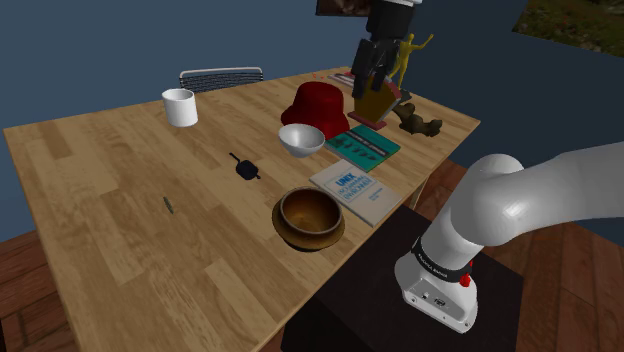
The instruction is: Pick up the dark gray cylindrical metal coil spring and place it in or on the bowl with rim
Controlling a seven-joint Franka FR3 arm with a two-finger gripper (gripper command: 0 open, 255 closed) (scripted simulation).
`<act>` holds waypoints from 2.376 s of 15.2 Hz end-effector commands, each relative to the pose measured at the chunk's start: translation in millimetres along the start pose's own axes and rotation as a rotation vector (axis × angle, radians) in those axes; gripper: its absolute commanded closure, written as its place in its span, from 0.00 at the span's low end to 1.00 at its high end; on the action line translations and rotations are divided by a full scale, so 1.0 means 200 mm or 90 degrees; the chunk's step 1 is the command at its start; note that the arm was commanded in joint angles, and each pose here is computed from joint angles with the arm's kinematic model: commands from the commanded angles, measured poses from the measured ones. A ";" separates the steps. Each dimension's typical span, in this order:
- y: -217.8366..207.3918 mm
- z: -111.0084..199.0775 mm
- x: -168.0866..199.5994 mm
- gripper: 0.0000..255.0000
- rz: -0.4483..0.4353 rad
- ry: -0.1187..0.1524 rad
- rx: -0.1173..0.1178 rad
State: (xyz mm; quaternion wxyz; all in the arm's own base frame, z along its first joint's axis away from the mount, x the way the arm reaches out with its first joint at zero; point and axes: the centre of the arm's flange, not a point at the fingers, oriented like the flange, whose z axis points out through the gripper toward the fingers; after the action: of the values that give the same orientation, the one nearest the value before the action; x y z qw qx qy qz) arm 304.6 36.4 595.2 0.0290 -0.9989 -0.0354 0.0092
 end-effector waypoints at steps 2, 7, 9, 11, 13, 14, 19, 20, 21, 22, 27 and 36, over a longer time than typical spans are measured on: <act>-0.02 0.05 0.04 0.00 0.002 0.000 0.000; -0.12 0.28 0.25 0.00 0.013 0.002 0.000; -0.16 0.37 0.34 0.00 0.018 0.002 0.001; -0.20 0.46 0.42 0.00 0.022 0.003 0.001; -0.24 0.55 0.51 0.00 0.026 0.004 0.001; -0.25 0.60 0.55 0.00 0.029 0.004 0.001; -0.35 0.83 0.77 0.00 0.040 0.005 0.001; -0.36 0.87 0.81 0.00 0.042 0.006 0.001; -0.38 0.92 0.86 0.00 0.044 0.006 0.001; -0.40 0.97 0.90 0.00 0.046 0.006 0.001; -0.48 1.19 1.12 0.00 0.057 0.008 0.002; -0.50 1.43 1.16 0.00 0.059 0.008 0.002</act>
State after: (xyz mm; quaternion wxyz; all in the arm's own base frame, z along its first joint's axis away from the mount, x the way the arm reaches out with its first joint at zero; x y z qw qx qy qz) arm 523.9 168.4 314.9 0.0301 -0.9995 0.0110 0.0046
